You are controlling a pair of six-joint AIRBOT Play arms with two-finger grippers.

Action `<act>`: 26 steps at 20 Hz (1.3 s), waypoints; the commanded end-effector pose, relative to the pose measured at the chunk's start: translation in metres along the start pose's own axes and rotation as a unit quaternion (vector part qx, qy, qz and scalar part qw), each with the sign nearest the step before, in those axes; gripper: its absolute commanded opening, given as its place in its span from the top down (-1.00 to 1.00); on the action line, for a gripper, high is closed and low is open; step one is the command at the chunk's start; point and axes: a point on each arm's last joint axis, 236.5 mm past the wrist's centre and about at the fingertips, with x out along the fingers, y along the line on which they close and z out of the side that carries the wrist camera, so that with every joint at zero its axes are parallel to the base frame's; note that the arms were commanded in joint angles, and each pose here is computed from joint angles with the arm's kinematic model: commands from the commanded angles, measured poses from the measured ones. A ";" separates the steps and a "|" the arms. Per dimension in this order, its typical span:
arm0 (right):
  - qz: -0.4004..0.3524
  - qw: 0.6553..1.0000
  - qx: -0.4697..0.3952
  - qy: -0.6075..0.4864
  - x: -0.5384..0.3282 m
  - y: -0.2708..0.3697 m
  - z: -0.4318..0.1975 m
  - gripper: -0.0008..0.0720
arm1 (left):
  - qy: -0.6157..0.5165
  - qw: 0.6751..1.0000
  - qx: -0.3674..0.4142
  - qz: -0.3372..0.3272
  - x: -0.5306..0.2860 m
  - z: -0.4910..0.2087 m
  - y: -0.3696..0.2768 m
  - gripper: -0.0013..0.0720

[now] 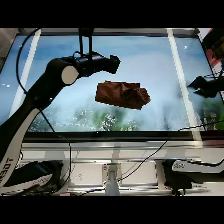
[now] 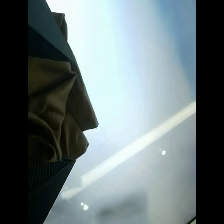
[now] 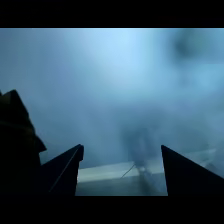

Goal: Fold the clothes and pants, and hang the long-sleeved shirts on hangers.

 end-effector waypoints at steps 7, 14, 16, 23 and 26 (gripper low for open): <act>0.149 0.966 -0.134 0.161 0.105 0.140 -0.140 -0.96 | 0.013 1.000 -0.014 0.003 -0.014 -0.002 0.000 -0.90; 0.049 0.975 -0.187 0.109 0.124 0.183 -0.125 -0.96 | 0.032 0.999 -0.014 0.004 -0.015 -0.010 0.000 -0.90; 0.048 0.979 -0.176 0.086 0.114 0.187 -0.104 -0.96 | 0.032 0.999 -0.014 0.004 -0.015 -0.010 0.000 -0.90; 0.021 0.935 -0.302 0.184 0.090 0.173 -0.141 -0.96 | 0.032 0.999 -0.014 0.004 -0.015 -0.010 0.000 -0.90; -0.020 0.946 -0.294 0.136 0.108 0.184 -0.129 -0.96 | 0.032 0.999 -0.014 0.004 -0.015 -0.010 0.000 -0.90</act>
